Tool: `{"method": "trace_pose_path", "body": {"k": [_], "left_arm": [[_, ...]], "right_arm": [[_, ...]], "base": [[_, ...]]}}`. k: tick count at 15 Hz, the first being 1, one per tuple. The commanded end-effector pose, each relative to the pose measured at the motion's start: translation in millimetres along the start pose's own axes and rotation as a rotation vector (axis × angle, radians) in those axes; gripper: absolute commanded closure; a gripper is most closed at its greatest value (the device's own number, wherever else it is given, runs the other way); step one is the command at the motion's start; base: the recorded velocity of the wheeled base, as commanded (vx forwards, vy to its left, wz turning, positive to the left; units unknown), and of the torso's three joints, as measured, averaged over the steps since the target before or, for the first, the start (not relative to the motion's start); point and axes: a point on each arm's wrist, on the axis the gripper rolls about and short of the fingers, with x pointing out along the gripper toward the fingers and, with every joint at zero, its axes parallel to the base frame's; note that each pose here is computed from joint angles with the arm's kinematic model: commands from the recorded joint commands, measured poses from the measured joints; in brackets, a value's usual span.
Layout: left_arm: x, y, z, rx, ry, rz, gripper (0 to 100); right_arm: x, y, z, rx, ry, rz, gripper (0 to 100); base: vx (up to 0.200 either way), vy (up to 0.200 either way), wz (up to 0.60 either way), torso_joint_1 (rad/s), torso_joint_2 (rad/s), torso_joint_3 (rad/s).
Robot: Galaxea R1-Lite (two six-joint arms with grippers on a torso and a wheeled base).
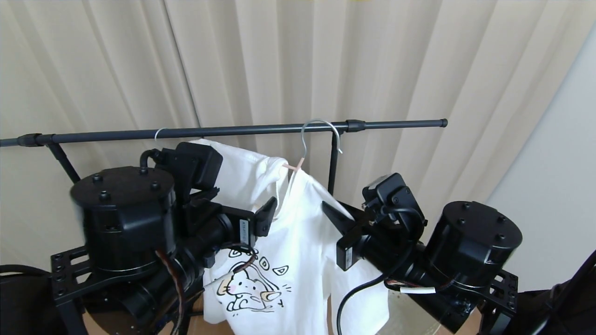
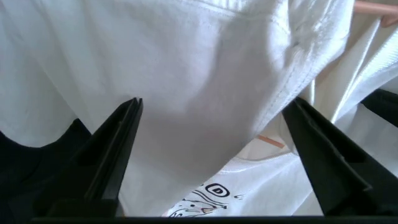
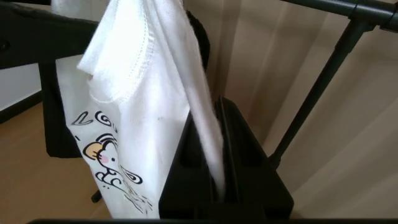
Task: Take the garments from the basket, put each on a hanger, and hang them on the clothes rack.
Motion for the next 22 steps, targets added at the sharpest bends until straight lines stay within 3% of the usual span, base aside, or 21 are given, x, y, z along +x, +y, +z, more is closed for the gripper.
{"method": "trace_pose_path", "body": {"k": [1, 5, 11, 14, 20, 21, 22], "left_arm": [[-18, 15.9, 5, -0.032, -0.048, -0.033, 0], [-34, 49.8, 12, -0.079, -0.111, -0.011, 0], [-34, 96.1, -7, -0.091, -0.045, -0.08, 0], [-36, 105.6, -15, -0.097, -0.02, -0.15, 0], [-32, 112.5, -25, -0.108, 0.025, -0.18, 0], [-32, 112.3, -30, -0.11, 0.044, -0.178, 100], [-32, 112.2, -31, -0.11, 0.047, -0.178, 100]], "right_arm": [[-1, -8.4, 3.9, 0.002, -0.013, -0.001, 100], [-15, -31.4, 10.6, -0.004, -0.031, 0.049, 100], [-43, -63.5, 11.2, -0.02, -0.039, 0.204, 100], [-50, -76.5, 6.8, -0.018, -0.029, 0.266, 100], [-62, -84.6, 6.7, -0.029, -0.037, 0.355, 100], [-62, -85.3, 6.9, -0.029, -0.037, 0.355, 100], [-62, -85.6, 6.5, -0.028, -0.036, 0.354, 100]], "base": [[0.0, 0.0, 0.0, 0.0, 0.0, 0.0], [0.0, 0.0, 0.0, 0.0, 0.0, 0.0], [0.0, 0.0, 0.0, 0.0, 0.0, 0.0], [0.0, 0.0, 0.0, 0.0, 0.0, 0.0], [0.0, 0.0, 0.0, 0.0, 0.0, 0.0], [0.0, 0.0, 0.0, 0.0, 0.0, 0.0], [0.0, 0.0, 0.0, 0.0, 0.0, 0.0]]}}
